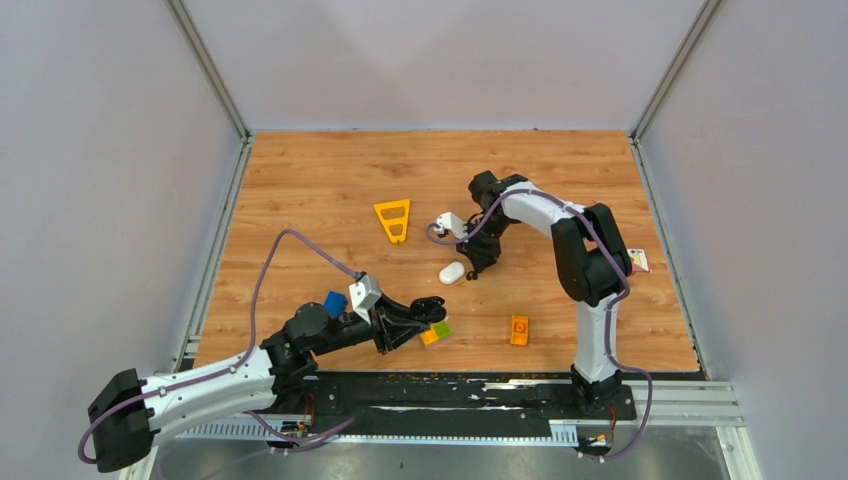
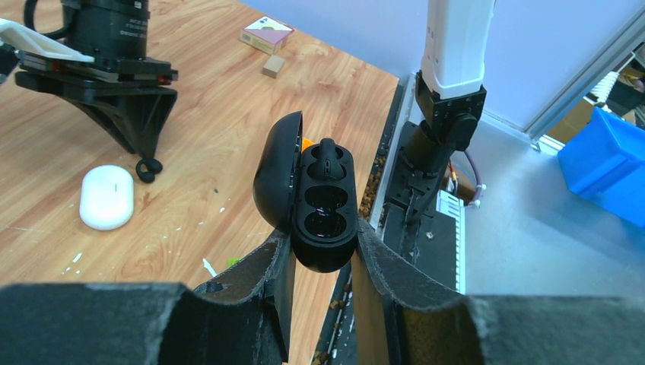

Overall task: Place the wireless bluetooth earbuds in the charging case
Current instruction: Move the left earbud to the center of the board, then pick up the left earbud from the center of the board.

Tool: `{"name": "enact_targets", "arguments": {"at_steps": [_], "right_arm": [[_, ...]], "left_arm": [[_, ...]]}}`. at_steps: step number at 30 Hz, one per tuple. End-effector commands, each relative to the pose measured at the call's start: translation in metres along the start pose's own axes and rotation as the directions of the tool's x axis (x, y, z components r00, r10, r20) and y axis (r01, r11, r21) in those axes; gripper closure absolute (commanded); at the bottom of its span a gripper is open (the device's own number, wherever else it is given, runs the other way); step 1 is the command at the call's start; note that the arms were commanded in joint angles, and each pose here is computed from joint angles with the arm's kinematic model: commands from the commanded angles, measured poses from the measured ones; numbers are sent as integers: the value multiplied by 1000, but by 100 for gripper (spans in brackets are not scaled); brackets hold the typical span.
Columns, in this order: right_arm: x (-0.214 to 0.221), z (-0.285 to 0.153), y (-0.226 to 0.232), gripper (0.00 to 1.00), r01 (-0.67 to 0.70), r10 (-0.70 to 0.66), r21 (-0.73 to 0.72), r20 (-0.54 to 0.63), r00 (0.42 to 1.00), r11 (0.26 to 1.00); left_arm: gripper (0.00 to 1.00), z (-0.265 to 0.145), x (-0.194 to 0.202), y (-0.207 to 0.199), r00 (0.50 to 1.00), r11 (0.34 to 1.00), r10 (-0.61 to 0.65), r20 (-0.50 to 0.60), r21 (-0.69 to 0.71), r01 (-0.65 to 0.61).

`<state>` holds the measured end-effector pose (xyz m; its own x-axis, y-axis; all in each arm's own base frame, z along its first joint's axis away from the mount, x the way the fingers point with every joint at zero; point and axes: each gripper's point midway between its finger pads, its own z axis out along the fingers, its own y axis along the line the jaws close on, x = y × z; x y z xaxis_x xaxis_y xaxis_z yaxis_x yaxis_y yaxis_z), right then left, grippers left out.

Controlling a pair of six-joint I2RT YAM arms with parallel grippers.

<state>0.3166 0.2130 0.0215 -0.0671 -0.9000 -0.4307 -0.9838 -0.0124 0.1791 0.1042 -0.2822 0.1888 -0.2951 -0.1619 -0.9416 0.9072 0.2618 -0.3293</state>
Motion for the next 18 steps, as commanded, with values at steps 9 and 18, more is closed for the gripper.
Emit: {"name": "enact_targets", "arguments": {"at_steps": [9,18], "right_arm": [[-15,-36,11,78,-6,10,-47,93,996,999],[-36,-26,3,78,-60,77,-103,171,982,993]], "left_arm": [[100,1,-16,-7,998,1000,-1,60,22,0],[100,2,-13,-4,998,1000,-8,54,16,7]]}}
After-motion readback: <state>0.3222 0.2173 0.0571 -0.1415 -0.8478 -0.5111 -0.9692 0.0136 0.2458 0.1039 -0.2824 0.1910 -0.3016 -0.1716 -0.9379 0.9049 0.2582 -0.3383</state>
